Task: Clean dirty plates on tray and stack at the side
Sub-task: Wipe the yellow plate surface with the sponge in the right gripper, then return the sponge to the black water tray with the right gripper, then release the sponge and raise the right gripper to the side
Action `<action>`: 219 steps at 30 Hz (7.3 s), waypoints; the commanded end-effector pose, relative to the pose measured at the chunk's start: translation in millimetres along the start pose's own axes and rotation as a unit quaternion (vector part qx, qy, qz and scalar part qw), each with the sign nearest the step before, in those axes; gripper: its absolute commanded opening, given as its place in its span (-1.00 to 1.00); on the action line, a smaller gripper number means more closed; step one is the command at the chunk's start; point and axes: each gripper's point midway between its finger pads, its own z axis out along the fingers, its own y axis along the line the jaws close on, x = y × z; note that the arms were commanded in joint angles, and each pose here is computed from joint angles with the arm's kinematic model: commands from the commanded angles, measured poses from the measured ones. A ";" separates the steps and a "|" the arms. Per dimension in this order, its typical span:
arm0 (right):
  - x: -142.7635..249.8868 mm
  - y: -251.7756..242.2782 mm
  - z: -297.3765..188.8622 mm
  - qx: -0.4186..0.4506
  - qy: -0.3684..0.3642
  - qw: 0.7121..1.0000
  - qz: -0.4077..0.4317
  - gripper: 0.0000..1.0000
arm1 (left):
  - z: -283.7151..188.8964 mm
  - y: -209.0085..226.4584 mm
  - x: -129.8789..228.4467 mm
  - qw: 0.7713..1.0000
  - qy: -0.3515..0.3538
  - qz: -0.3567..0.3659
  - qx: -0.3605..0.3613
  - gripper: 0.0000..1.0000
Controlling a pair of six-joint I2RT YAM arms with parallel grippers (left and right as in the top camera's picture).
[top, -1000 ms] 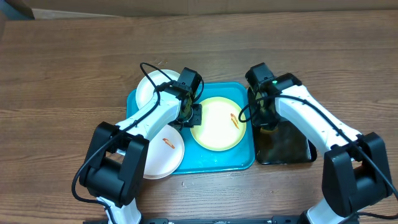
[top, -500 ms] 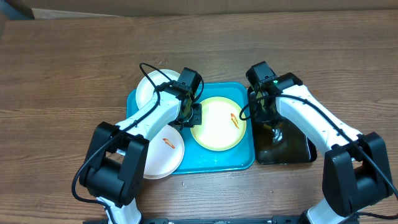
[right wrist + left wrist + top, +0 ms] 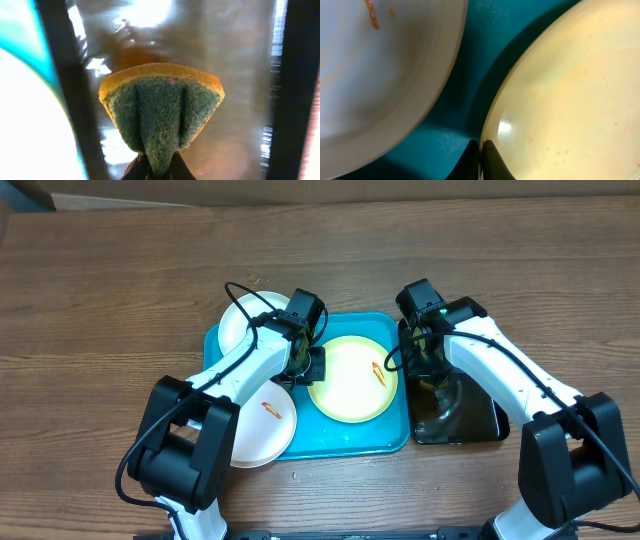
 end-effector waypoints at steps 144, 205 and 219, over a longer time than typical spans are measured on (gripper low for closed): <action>36.8 -42.4 54.8 -0.029 0.156 0.986 0.058 -0.17 | 4.4 -3.6 7.7 1.000 0.016 -0.004 0.009 -0.66; -90.4 -183.8 9.8 -0.088 -0.018 0.962 0.256 1.00 | 6.5 -9.9 10.1 1.000 0.005 0.014 -0.011 -0.76; -98.9 -185.7 9.3 -0.089 -0.036 0.962 0.257 1.00 | -26.4 -3.5 -15.0 1.000 -0.001 0.025 -0.017 -0.92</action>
